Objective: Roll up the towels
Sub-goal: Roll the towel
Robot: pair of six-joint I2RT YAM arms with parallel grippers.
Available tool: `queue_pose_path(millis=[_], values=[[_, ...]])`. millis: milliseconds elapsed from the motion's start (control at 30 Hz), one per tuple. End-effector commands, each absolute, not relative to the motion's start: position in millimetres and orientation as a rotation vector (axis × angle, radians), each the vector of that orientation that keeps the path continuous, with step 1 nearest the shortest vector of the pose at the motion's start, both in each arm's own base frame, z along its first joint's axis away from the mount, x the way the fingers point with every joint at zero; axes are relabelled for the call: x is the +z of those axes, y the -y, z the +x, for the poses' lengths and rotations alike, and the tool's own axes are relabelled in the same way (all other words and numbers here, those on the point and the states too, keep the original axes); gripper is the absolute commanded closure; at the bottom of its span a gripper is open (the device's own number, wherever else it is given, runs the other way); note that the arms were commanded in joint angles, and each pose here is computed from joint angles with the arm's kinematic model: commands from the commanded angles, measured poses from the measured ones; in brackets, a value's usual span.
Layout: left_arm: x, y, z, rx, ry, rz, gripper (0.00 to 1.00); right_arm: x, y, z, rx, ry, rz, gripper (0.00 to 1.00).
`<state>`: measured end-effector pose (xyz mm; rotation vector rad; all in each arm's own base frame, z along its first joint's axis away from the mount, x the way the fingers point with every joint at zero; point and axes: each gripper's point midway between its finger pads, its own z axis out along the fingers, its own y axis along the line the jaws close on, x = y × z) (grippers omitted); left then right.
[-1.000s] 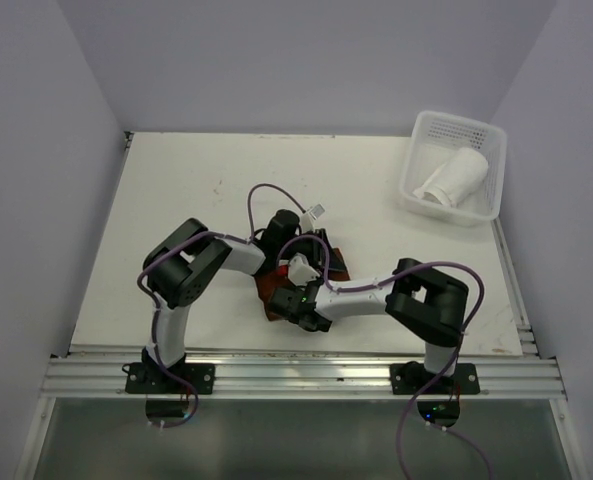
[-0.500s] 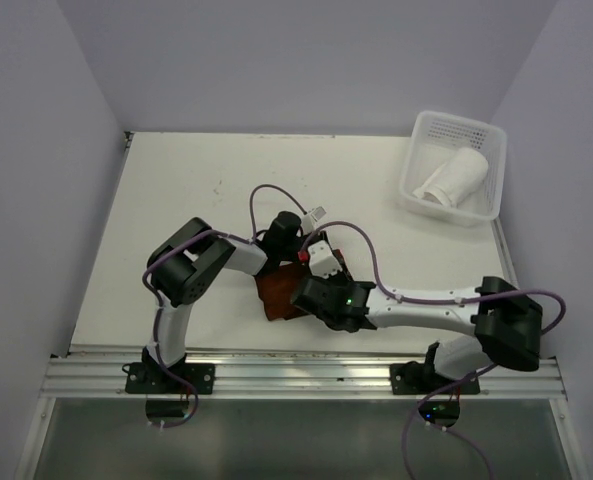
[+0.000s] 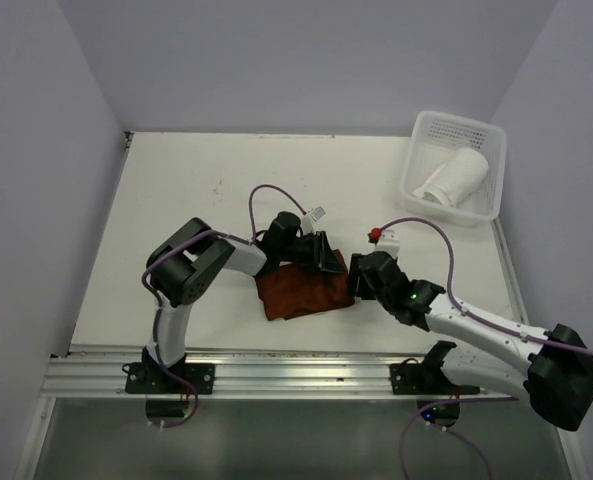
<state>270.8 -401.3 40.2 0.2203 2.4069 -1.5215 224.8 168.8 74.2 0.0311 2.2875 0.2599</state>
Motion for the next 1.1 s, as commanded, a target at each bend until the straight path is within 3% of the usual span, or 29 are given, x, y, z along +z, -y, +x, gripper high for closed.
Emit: queue_pose_path(millis=[0,133,500,600,733,900,933,1067], values=[[21,387,271,-1.408,-2.453,0.205,0.67,89,-204,228,0.607,-2.283,0.115,0.38],[22,388,271,-1.413,-2.452,0.208,0.67,80,-210,230,0.720,-2.306,0.166,0.37],[28,387,272,-1.406,-2.444,0.217,0.67,36,-203,224,0.701,-2.401,0.203,0.42],[29,386,272,-1.405,-2.441,0.218,0.67,26,-202,219,0.691,-2.435,0.196,0.51],[33,386,274,-1.410,-2.432,0.221,0.67,14,-194,211,0.645,-2.469,0.176,0.71],[38,386,280,-1.400,-2.418,0.239,0.68,14,-189,208,0.601,-2.483,0.098,0.84],[43,387,282,-1.405,-2.404,0.244,0.68,17,-188,211,0.583,-2.470,0.086,0.92],[65,385,297,-1.443,-2.354,0.229,0.70,35,-183,218,0.427,-2.394,-0.039,0.96]])
